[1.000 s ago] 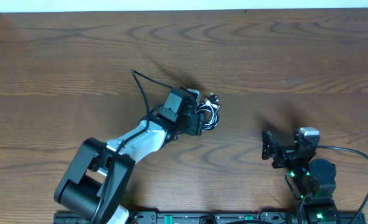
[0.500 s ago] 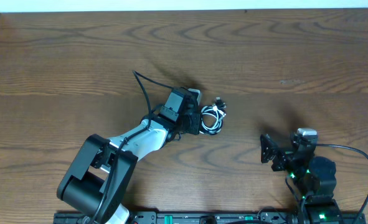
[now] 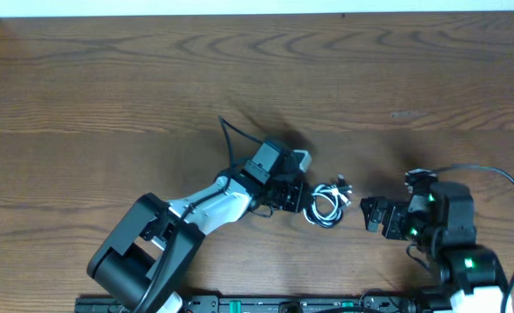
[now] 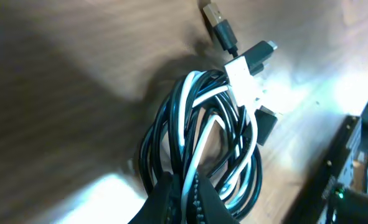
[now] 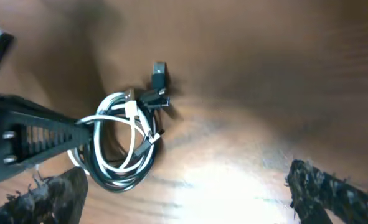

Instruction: Untangle cables

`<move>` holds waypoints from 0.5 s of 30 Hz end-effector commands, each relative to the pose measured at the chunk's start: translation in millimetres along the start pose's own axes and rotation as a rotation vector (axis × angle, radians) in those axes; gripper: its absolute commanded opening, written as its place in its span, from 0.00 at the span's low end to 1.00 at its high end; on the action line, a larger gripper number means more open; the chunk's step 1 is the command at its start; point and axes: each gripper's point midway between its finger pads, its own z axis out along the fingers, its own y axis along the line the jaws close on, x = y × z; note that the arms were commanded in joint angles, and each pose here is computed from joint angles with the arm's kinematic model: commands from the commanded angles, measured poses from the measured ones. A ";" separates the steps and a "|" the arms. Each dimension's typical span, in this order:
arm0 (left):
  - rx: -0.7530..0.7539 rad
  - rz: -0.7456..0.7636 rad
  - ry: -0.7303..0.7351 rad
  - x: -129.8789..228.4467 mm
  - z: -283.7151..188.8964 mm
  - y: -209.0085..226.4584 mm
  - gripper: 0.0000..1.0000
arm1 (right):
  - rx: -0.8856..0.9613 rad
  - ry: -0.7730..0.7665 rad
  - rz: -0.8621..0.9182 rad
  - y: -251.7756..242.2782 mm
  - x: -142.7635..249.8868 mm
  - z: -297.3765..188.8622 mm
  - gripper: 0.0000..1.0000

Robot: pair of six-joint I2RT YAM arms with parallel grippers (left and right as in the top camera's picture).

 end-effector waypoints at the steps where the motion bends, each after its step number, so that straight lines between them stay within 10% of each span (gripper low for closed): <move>1: 0.035 0.010 0.025 4.5 5.0 -13.1 0.07 | 0.005 0.071 -0.099 0.8 -1.0 8.6 0.99; 7: 0.091 0.020 0.053 10.2 6.5 -26.4 0.07 | -0.235 0.146 -0.022 40.6 3.0 18.0 0.99; 15: 0.253 0.032 -0.058 -22.7 -0.2 -63.8 0.08 | -0.251 0.186 0.054 42.2 3.1 30.2 0.68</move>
